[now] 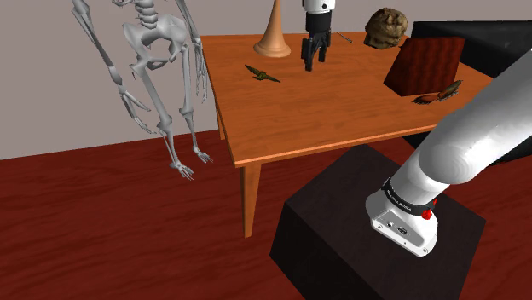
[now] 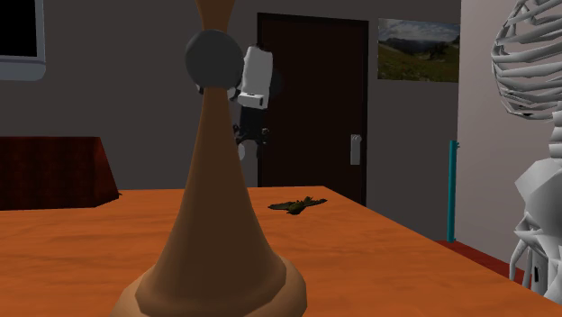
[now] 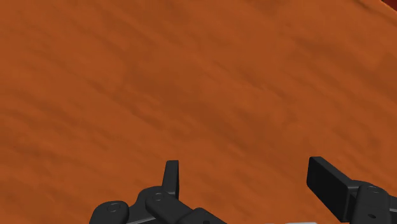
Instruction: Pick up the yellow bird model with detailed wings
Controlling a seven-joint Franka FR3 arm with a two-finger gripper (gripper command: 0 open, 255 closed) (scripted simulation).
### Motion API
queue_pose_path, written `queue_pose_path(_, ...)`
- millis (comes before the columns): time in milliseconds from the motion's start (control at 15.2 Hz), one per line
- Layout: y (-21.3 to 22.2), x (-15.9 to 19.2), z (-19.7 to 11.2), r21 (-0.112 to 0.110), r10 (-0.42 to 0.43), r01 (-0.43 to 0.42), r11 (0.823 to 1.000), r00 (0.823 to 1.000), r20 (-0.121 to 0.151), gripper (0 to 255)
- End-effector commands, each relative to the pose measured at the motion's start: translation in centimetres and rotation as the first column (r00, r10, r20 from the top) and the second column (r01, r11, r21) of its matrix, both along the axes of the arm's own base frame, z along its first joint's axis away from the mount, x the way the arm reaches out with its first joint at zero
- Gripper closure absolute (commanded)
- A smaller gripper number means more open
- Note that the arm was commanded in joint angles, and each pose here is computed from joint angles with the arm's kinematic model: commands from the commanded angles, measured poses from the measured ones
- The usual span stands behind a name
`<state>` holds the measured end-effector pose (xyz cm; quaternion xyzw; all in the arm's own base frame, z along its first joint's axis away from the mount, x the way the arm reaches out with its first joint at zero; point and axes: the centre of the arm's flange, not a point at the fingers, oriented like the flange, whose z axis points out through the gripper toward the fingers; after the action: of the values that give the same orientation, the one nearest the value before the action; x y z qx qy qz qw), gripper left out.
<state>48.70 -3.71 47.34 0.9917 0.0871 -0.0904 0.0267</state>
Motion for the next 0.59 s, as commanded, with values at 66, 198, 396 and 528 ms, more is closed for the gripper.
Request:
queue_pose_path(66, 0.5, 3.7, -1.5, 0.003, 0.037, -0.037, 0.999, 0.999, 0.005, 0)
queue_pose_path(198, 0.8, 6.0, -2.5, 0.004, 0.06, -0.06, 0.998, 0.998, 0.008, 0)
queue_pose_path(396, 1.4, 9.6, -3.8, 0.006, 0.096, -0.096, 0.995, 0.995, 0.013, 0)
queue_pose_path(528, 1.9, 11.9, -4.8, 0.007, 0.119, -0.119, 0.993, 0.993, 0.017, 0)
